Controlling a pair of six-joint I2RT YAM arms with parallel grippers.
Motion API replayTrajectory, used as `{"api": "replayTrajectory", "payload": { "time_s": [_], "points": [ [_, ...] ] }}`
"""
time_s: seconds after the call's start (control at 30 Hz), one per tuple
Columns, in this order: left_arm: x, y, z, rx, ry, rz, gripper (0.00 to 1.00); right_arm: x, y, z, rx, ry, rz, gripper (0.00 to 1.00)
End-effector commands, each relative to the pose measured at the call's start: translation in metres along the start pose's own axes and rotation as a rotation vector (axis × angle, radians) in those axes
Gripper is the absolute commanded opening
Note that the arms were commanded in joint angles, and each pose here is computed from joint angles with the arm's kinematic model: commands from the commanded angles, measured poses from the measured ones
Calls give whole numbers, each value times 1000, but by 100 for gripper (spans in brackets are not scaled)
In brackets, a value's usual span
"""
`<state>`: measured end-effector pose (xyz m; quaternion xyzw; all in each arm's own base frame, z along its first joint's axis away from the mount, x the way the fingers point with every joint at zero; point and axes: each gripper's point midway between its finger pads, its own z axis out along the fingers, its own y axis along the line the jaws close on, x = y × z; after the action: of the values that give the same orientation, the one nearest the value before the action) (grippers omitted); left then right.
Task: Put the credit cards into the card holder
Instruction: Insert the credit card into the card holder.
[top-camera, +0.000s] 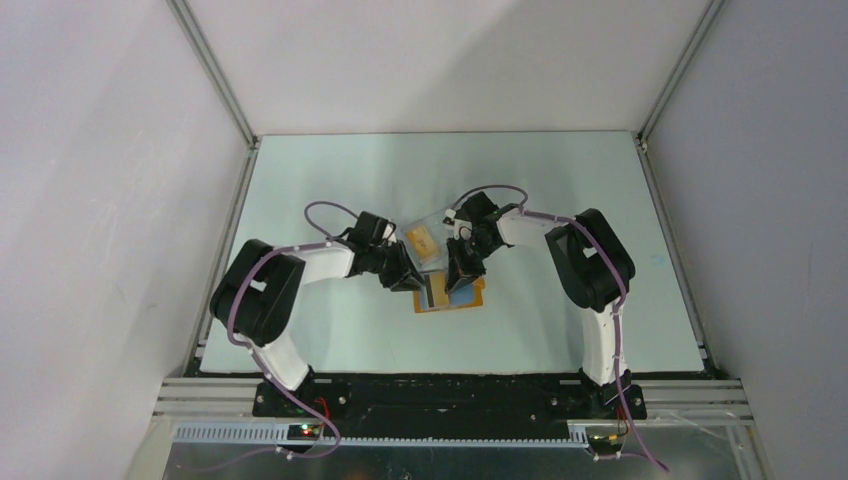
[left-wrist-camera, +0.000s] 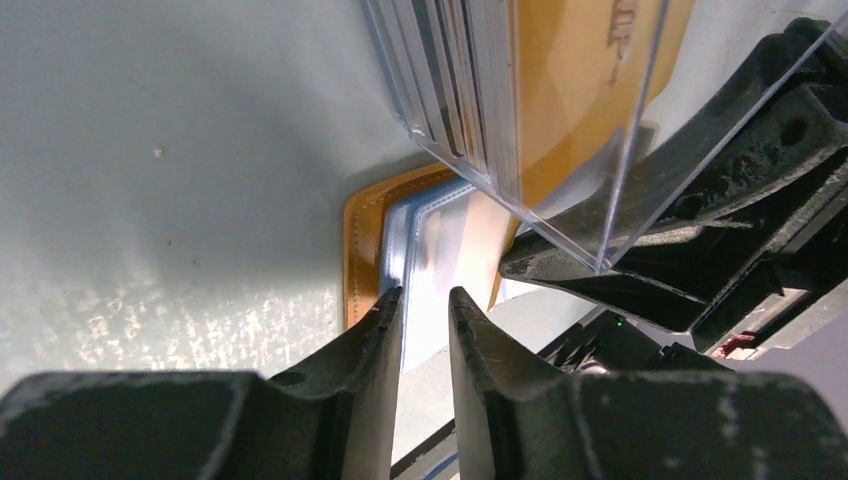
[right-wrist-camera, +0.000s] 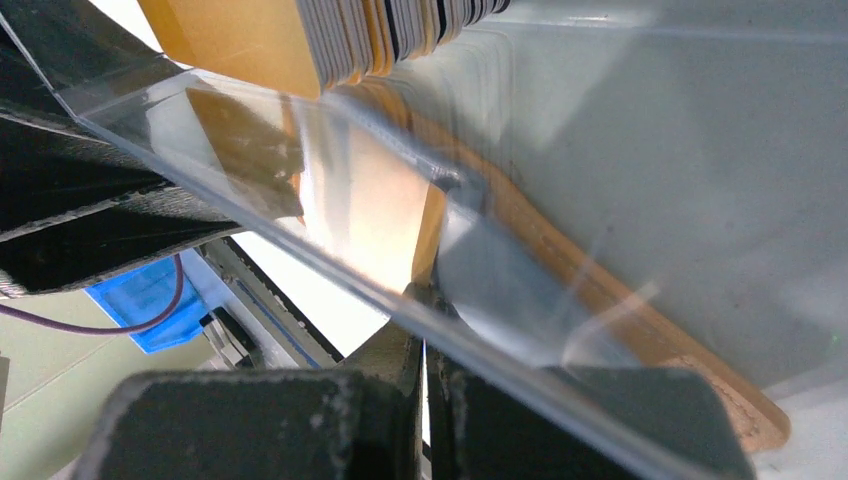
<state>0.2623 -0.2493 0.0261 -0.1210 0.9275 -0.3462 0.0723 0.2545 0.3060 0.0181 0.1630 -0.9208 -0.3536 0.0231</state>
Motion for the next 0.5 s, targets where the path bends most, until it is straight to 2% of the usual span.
{"api": "replayTrajectory", "payload": {
  "time_s": [0.0,0.2,0.47],
  "points": [
    [-4,-9,7,20,8,46,30,47,-36,17,118,166,159,0],
    [0,-13,15,40,22,48,30,48,-36,18,116,170,157,0],
    [-4,-51,1,170,-2,97,27,47,-35,16,112,165,152,0]
  ]
}}
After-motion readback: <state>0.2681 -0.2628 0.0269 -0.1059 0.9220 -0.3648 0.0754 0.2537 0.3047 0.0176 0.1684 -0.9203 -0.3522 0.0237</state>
